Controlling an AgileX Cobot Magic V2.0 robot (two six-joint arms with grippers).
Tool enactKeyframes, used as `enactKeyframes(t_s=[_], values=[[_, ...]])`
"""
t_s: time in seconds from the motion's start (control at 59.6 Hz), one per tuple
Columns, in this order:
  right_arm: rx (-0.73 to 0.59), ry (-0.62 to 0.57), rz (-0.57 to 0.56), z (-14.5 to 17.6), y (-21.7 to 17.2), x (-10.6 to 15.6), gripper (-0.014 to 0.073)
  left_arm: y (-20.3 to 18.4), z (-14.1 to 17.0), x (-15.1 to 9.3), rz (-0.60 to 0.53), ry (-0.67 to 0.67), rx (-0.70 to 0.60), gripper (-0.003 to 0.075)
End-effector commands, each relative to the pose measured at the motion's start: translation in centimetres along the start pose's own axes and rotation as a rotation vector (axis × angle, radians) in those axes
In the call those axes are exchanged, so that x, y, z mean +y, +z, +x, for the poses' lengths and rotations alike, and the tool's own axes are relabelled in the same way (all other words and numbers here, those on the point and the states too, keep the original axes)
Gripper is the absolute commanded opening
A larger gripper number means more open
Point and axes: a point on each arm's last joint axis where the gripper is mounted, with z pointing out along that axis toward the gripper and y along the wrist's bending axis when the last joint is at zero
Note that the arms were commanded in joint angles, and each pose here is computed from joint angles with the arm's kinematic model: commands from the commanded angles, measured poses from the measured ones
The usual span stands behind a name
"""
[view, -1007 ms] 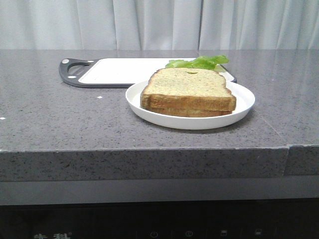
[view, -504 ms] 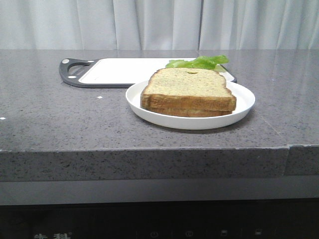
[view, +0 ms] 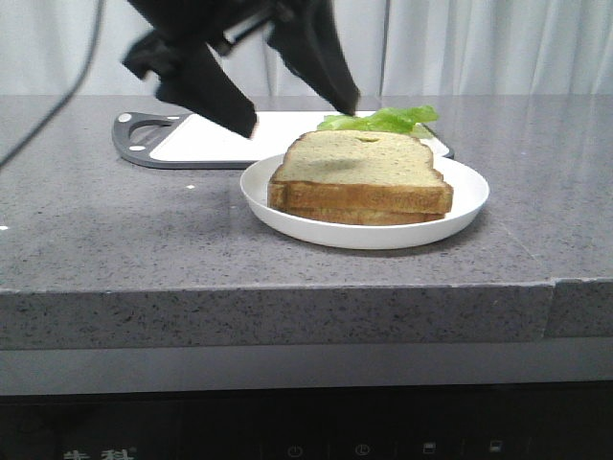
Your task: Left arm grabs bread, right arm adds lettuce
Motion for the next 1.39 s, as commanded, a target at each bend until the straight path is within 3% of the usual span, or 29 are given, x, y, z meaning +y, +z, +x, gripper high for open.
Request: enactKeyframes(t_s=[0.0,0.168,0.252,0.437,0.655,0.756,0.957,1.108,1.377], values=[[-0.098,0.005,0.007,-1.8,-0.2,0.0,0.0548,-0.9,-1.6,-1.2,0.031,0.005,-0.079,0.0599],[-0.098,0.005,0.007,-1.8,-0.2,0.0,0.0548,0.2,-1.6,-0.8,0.024,-0.002,-0.057,0.0595],[-0.098,0.005,0.007,-1.8,-0.2,0.0,0.0548,0.3,-1.5,-0.7,0.024,-0.003,-0.055,0.0548],[-0.098,0.005,0.007,-1.8,-0.2,0.0,0.0548,0.4,-1.5,-0.6,0.021,-0.002,-0.052,0.0329],[-0.098,0.005,0.007,-1.8,-0.2,0.0,0.0548,0.8,-1.3,-0.3,0.003,0.009,-0.04,0.0128],[-0.098,0.005,0.007,-1.8,-0.2,0.0,0.0548,0.8,-1.3,-0.2,-0.006,0.023,-0.038,-0.0022],[-0.098,0.005,0.007,-1.8,-0.2,0.0,0.0548,0.2,-1.5,-0.4,-0.011,0.038,-0.058,-0.0021],[-0.095,0.005,0.007,-1.7,-0.2,0.0,0.0548,-2.2,-2.3,-0.8,-0.042,0.096,-0.155,-0.0021],[-0.067,0.002,-0.015,-1.8,0.9,0.2,0.0548,-7.5,-3.5,1.1,-0.165,0.094,-0.276,-0.0021]])
